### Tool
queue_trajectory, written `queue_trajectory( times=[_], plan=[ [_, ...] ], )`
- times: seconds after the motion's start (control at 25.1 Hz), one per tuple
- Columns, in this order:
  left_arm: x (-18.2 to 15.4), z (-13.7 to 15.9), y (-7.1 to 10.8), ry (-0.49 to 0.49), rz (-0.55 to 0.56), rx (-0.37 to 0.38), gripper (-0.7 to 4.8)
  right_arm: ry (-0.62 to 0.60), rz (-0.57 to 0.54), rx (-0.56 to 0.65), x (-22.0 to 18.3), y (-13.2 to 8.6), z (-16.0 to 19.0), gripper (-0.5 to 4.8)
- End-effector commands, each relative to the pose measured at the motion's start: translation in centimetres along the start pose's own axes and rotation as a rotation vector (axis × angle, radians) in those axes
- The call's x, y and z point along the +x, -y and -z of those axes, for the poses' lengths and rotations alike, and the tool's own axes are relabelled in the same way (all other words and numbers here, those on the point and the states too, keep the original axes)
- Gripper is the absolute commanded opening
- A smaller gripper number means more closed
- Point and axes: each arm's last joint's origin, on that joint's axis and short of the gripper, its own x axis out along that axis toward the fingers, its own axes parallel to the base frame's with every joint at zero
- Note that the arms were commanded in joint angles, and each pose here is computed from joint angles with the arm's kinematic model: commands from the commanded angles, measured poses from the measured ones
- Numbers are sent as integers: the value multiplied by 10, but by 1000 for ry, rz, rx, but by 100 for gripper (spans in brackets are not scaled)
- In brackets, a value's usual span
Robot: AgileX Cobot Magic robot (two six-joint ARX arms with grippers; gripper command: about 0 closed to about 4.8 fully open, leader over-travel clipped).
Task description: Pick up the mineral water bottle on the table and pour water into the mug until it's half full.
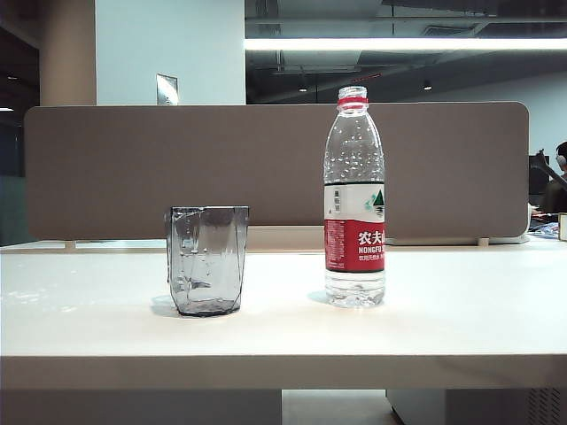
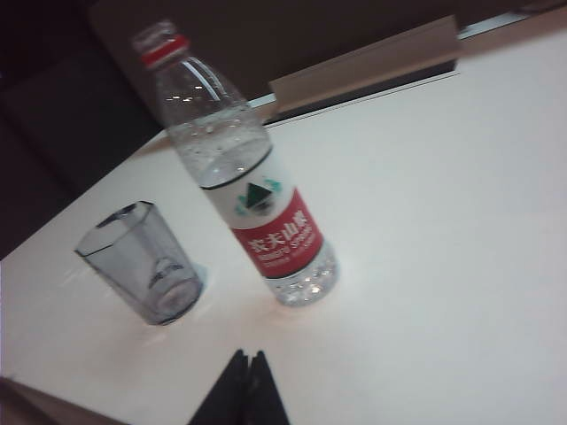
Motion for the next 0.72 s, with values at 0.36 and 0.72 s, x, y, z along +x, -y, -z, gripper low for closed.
queue_trajectory(
  times=[0.36,0.72],
  plan=[
    [11,-3,10,-31,95,24,-5,18,46,-358,-23,-48,-93,58],
    [14,-2,10,-49,95,23,-5,-189,61,-427,24,-41,-126,78]
  ],
)
